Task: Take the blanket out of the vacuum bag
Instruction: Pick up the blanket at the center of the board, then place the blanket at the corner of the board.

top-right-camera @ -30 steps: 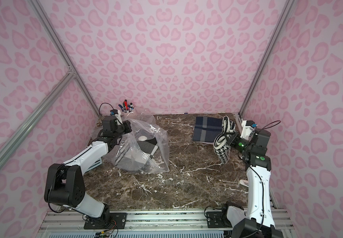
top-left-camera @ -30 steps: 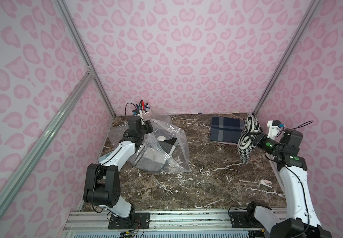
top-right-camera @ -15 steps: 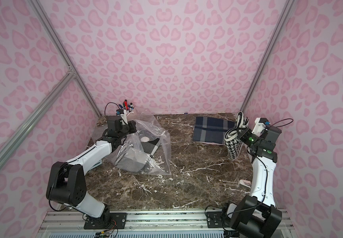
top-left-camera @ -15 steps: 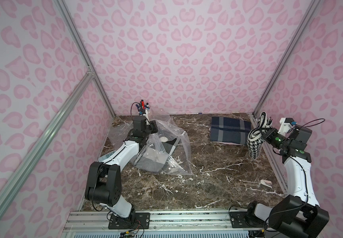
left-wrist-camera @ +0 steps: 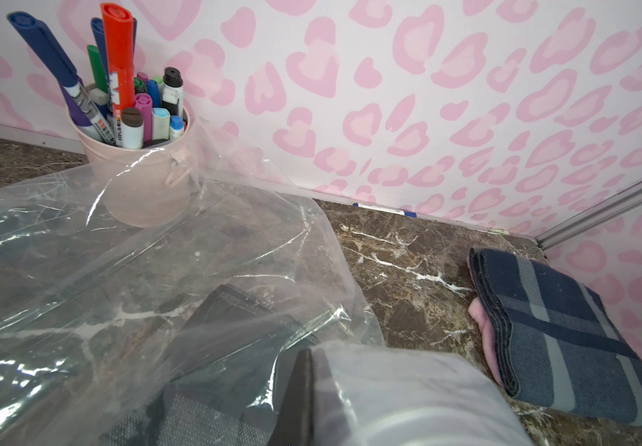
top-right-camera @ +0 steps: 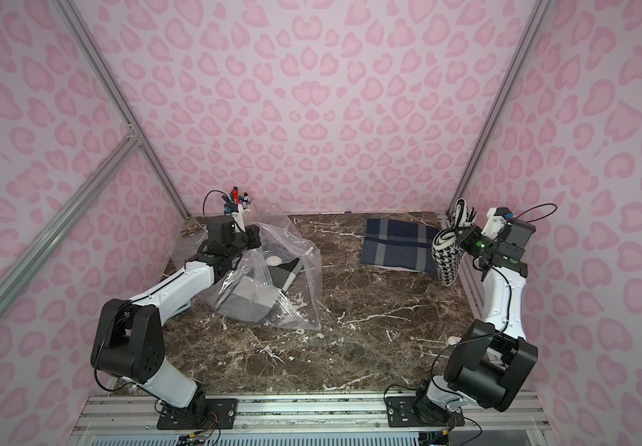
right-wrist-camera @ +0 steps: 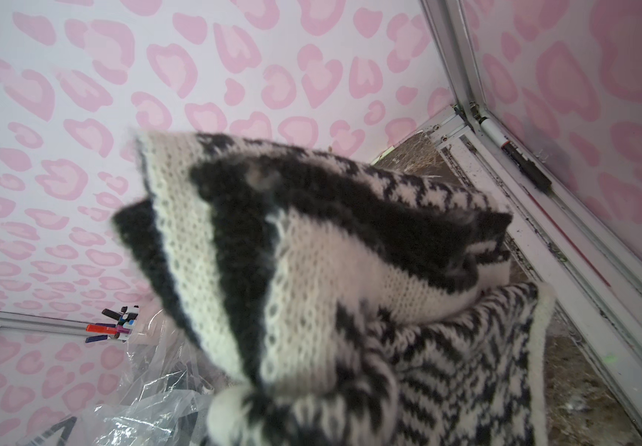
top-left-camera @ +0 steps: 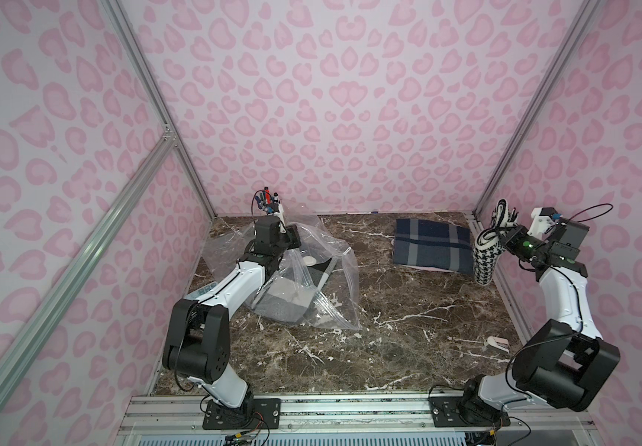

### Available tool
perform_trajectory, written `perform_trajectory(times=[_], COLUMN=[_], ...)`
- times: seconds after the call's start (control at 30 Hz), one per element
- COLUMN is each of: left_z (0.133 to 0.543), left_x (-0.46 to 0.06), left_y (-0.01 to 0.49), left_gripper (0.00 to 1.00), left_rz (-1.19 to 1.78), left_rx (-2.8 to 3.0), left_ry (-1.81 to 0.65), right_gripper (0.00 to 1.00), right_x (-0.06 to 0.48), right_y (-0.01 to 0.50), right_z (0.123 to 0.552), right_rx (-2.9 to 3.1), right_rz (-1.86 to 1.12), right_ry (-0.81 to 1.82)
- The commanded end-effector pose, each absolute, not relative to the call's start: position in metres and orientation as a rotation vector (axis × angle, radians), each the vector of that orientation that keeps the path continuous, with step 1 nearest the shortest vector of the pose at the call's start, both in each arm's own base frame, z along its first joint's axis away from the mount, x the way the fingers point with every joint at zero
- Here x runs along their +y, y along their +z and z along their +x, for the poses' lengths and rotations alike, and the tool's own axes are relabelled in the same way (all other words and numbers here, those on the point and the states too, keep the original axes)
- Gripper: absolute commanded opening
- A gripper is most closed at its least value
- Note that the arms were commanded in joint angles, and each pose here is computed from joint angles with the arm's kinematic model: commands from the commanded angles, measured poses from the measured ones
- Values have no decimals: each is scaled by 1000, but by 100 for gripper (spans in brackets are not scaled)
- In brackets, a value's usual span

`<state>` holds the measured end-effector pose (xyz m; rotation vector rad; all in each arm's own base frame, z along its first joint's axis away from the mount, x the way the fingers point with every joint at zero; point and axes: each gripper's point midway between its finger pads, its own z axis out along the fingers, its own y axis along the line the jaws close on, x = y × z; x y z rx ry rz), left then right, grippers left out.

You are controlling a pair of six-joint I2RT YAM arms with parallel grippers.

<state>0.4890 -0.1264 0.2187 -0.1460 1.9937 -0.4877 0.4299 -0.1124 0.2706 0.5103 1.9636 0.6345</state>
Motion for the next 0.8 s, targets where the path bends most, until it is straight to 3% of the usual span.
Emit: perform_trajectory(times=[0.0,0.33,0.77], left_z=[491,498,498], left_x=[-128,-129,-130], left_y=[219,201,188], left_gripper=[4,4,4], left_rz=[-139,-144,-149], left_rx=[1981,2010,2028], left_ry=[-482,-478,-482], right_gripper=[0,0,0], right_x=[-119,-120,-79], right_y=[279,271,254], right_z=[442,483,528], right_rx=[1926,1945,2028], right_rz=[462,405,319], right_ry=[599,580,600])
